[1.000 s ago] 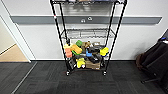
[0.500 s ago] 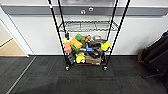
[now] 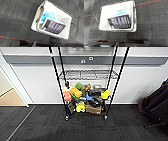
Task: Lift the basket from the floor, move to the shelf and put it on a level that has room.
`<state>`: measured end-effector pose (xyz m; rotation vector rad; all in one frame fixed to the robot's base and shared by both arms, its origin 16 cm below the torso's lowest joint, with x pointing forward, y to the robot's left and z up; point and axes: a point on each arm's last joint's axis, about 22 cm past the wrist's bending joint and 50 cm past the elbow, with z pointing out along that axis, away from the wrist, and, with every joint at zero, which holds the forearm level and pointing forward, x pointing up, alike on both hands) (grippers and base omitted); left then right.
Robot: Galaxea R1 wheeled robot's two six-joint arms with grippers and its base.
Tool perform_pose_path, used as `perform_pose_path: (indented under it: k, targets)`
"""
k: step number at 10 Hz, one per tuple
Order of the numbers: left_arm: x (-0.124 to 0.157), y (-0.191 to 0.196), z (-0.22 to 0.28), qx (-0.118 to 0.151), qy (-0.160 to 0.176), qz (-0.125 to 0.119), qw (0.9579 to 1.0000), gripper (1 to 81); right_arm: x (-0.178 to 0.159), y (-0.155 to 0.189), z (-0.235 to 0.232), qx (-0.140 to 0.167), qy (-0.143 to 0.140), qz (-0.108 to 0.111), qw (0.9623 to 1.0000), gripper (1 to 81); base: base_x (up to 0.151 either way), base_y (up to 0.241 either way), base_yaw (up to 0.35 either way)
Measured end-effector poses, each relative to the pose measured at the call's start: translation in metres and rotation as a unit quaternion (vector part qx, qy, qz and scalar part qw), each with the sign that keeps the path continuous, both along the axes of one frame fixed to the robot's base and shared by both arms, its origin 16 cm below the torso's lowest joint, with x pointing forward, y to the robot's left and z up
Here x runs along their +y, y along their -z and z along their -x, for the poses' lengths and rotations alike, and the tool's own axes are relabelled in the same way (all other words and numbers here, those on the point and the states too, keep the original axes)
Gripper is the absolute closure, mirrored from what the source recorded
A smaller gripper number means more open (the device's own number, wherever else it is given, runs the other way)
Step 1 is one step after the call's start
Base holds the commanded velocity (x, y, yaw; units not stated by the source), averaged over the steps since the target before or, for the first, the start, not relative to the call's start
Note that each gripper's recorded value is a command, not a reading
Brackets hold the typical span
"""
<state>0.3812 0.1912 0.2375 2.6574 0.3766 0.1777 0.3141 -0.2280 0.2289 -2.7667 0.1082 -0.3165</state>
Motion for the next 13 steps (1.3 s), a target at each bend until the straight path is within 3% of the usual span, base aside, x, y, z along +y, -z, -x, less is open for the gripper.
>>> perform_pose_path:
  k: [8, 11, 13]
  targets:
    - [-0.007, 0.041, -0.066, -0.032, -0.007, 0.013, 0.9994, 1.0, -0.005, 0.058, -0.041, -0.032, -0.001, 0.004, 0.9995, 1.0, 0.000, 0.000, 0.000]
    - [-0.009, 0.083, -0.058, -0.011, -0.006, 0.014, 0.9998, 1.0, -0.006, 0.093, -0.047, -0.022, -0.002, 0.004, 0.9998, 1.0, 0.000, 0.000, 0.000]
    - [-0.010, 0.097, -0.075, -0.013, -0.004, 0.015, 0.9998, 1.0, -0.005, 0.108, -0.061, -0.024, -0.003, 0.003, 0.9997, 1.0, 0.000, 0.000, 0.000]
